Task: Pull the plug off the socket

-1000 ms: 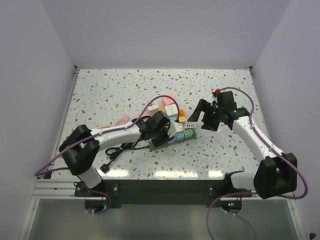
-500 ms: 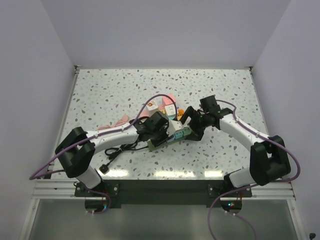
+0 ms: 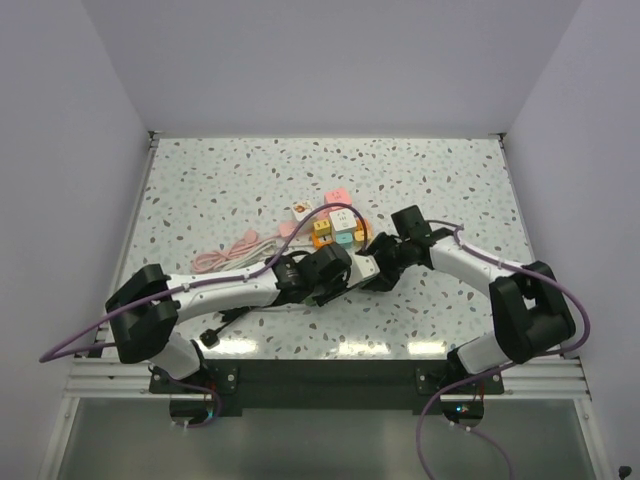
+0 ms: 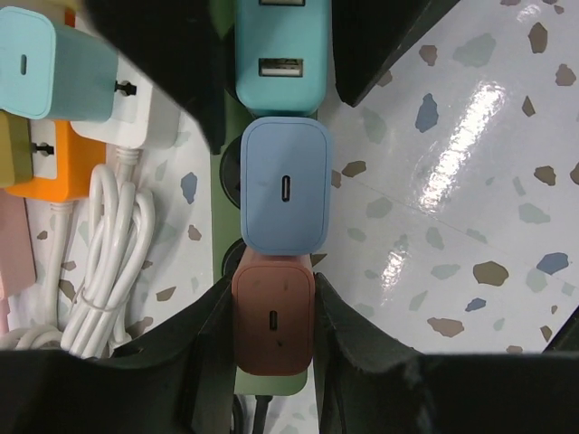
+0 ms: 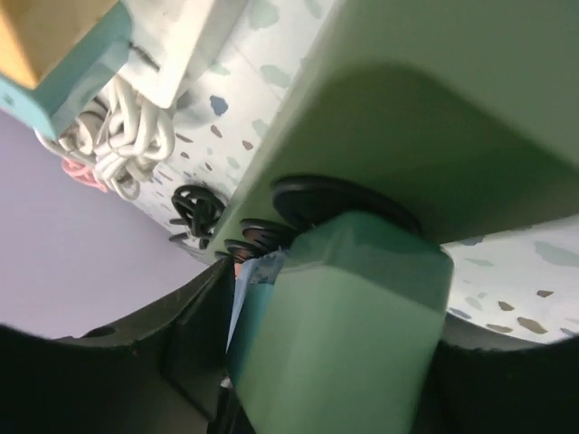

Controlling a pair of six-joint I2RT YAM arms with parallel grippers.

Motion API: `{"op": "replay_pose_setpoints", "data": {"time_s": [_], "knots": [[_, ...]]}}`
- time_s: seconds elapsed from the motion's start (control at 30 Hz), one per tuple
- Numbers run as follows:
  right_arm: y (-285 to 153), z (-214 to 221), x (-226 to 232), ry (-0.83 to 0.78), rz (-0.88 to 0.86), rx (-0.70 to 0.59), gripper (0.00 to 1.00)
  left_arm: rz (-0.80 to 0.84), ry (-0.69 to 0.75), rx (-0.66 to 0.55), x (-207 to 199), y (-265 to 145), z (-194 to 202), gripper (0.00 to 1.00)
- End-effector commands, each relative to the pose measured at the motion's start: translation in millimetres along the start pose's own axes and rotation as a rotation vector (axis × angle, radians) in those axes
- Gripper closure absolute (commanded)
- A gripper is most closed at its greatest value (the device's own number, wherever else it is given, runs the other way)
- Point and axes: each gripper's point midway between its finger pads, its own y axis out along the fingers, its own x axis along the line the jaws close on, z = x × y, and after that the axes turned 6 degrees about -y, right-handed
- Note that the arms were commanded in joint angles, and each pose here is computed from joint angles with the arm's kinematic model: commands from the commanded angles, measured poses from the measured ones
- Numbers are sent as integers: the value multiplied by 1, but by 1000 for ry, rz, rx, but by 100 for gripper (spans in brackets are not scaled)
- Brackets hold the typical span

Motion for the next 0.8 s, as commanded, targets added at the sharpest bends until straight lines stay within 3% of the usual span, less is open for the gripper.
{"op": "replay_pose_setpoints", "data": {"time_s": [0.0,0.03,0.13,0.43,0.77], "knots": [[12,-8,-6,46,19,-36,46,-75,-60,-165,11,-2,-48,100],[14,-8,-9,46,24,-33,69,-84,-64,-159,12,1,-45,100],[23,-5,-21,66,52,-8,100,-114,-74,-149,15,10,-42,100],[42,-19,-53,50,191,-48,100,-64,-83,-199,7,8,-56,100],[55,-37,-83,-20,381,-67,100,41,-99,-307,1,-63,-111,100]]}}
